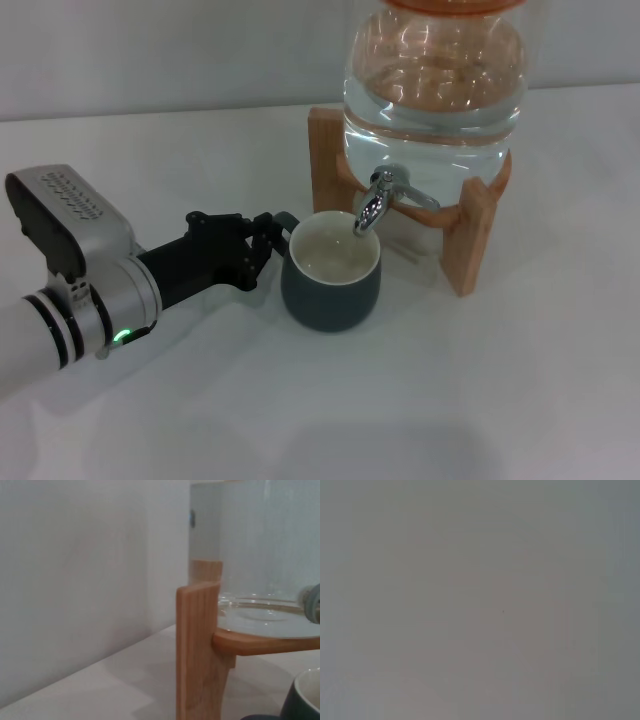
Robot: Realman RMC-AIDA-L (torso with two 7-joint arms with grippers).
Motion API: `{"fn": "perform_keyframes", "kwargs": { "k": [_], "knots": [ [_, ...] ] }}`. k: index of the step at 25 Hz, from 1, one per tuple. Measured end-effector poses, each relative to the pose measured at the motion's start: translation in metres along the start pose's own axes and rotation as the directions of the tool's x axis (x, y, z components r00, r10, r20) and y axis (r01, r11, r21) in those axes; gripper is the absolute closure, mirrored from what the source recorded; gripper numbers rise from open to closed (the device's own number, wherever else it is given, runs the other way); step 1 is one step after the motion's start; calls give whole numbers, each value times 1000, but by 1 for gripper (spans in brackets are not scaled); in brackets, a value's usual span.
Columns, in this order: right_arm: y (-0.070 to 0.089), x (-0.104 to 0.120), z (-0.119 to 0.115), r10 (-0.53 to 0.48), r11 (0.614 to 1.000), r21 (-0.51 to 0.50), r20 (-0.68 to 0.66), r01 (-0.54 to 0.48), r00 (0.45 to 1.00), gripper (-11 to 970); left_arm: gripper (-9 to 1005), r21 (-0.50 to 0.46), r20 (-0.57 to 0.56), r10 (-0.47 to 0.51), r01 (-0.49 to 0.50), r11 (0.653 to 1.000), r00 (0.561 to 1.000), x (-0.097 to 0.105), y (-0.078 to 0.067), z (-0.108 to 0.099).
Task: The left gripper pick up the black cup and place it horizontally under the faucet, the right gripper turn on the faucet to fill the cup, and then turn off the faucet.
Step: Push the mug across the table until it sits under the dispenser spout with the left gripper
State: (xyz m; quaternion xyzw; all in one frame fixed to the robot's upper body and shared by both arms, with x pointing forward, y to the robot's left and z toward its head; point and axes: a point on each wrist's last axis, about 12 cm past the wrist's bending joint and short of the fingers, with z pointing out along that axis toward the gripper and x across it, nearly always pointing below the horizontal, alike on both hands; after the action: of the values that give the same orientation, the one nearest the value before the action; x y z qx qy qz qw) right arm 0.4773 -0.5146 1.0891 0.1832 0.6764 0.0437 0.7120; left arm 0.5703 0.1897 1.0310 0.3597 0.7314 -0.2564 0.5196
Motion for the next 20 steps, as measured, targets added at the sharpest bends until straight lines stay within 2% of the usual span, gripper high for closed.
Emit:
{"fn": "perform_keyframes", "kwargs": {
  "k": [20],
  "knots": [
    [-2,1,-3,-1,1000,6,-3,1,1000,116,888,38,3,3,-3,999,1000,0,-8,3]
  ]
}}
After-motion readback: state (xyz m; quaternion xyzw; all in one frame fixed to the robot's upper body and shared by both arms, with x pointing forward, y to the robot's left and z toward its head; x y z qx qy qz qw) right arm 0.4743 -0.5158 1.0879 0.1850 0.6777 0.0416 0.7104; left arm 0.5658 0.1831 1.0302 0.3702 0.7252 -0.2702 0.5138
